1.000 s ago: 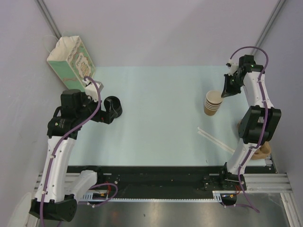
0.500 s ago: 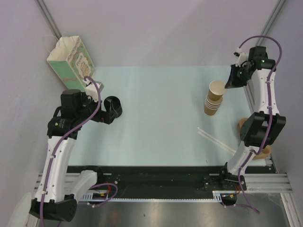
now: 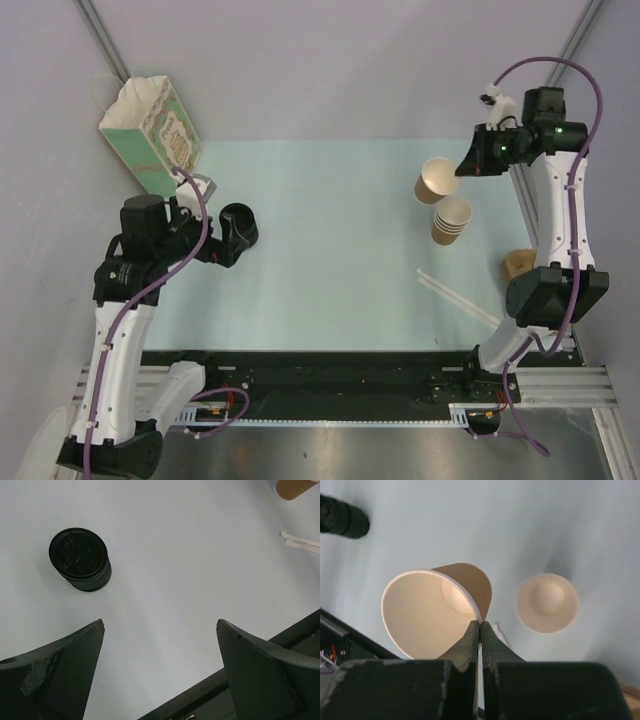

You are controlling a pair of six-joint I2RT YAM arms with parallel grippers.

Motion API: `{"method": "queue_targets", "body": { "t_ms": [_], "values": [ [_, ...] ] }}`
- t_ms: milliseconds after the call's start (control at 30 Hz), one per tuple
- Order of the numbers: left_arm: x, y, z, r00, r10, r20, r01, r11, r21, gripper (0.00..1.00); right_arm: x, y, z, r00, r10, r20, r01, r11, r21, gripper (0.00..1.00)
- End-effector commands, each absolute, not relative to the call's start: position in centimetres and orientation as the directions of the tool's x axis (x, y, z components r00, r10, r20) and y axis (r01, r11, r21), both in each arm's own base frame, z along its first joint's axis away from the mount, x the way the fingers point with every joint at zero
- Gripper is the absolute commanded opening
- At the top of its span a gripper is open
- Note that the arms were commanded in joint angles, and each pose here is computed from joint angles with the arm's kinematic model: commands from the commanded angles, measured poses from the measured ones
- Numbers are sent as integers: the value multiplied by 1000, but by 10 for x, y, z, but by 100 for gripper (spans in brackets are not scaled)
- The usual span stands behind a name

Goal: Pack the takeout coffee

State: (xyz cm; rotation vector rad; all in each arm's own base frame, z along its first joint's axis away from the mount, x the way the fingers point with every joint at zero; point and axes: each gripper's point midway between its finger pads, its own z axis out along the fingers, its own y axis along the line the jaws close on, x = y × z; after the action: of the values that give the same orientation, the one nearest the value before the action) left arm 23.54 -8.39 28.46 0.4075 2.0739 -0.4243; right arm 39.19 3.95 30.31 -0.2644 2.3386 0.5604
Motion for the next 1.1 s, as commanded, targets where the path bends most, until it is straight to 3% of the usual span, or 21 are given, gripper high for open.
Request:
{"method": "queue_targets", "body": {
  "t_ms": [0,533,1067],
  "values": [
    [237,-87,310,-426,127,-896,482,870,-107,100,365,118,311,-683,-183,-707,-541,777,322,0],
    [255,-73,284,-536,3,-844,411,874,-258,100,289,292,158,-607,-624,-492,-794,506,338,0],
    [260,-70,268,-575,-54,-816,403,850,-340,99,281,323,104,-546,-706,-452,-836,495,237,0]
  ]
}}
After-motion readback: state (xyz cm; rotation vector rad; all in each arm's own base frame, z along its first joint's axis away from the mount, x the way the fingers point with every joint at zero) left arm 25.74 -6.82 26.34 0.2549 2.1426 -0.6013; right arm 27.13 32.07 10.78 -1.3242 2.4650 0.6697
